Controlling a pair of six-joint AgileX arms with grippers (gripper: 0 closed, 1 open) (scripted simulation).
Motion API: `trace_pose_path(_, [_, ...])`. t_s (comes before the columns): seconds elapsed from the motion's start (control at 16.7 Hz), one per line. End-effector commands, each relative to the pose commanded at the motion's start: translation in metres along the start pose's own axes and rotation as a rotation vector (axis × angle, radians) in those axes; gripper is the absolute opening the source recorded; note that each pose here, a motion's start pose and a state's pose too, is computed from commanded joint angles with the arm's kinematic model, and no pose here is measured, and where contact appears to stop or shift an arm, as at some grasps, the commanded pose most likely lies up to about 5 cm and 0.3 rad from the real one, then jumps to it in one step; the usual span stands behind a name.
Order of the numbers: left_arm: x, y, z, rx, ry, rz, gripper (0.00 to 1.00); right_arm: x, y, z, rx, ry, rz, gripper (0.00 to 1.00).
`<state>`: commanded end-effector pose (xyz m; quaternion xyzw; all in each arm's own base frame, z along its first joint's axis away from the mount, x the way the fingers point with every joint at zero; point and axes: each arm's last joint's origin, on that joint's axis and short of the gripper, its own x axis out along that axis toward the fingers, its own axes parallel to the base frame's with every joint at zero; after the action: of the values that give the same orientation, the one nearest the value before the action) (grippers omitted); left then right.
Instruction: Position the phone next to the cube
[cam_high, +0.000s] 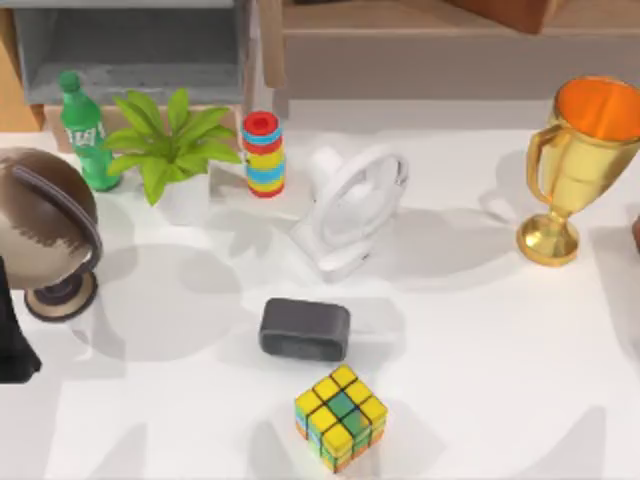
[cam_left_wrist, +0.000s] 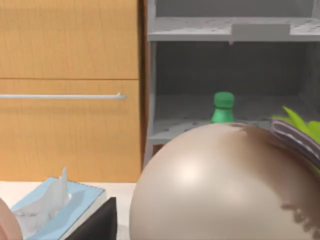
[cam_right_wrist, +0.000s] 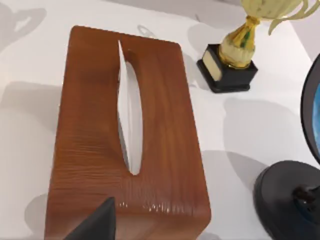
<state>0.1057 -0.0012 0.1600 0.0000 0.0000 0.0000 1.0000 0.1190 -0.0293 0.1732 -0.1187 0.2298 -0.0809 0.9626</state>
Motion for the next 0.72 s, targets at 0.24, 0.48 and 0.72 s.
trace_pose_path(0.24, [0.000, 0.000, 0.000, 0.000, 0.000, 0.000, 1.00, 0.024, -0.027, -0.005, -0.115, 0.461, 0.043, 1.00])
trace_pose_path(0.48, [0.000, 0.000, 0.000, 0.000, 0.000, 0.000, 1.00, 0.044, -0.057, -0.018, -0.146, 0.828, 0.200, 1.00])
trace_pose_path(0.72, [0.000, 0.000, 0.000, 0.000, 0.000, 0.000, 1.00, 0.056, -0.083, -0.028, -0.136, 1.006, 0.346, 1.00])
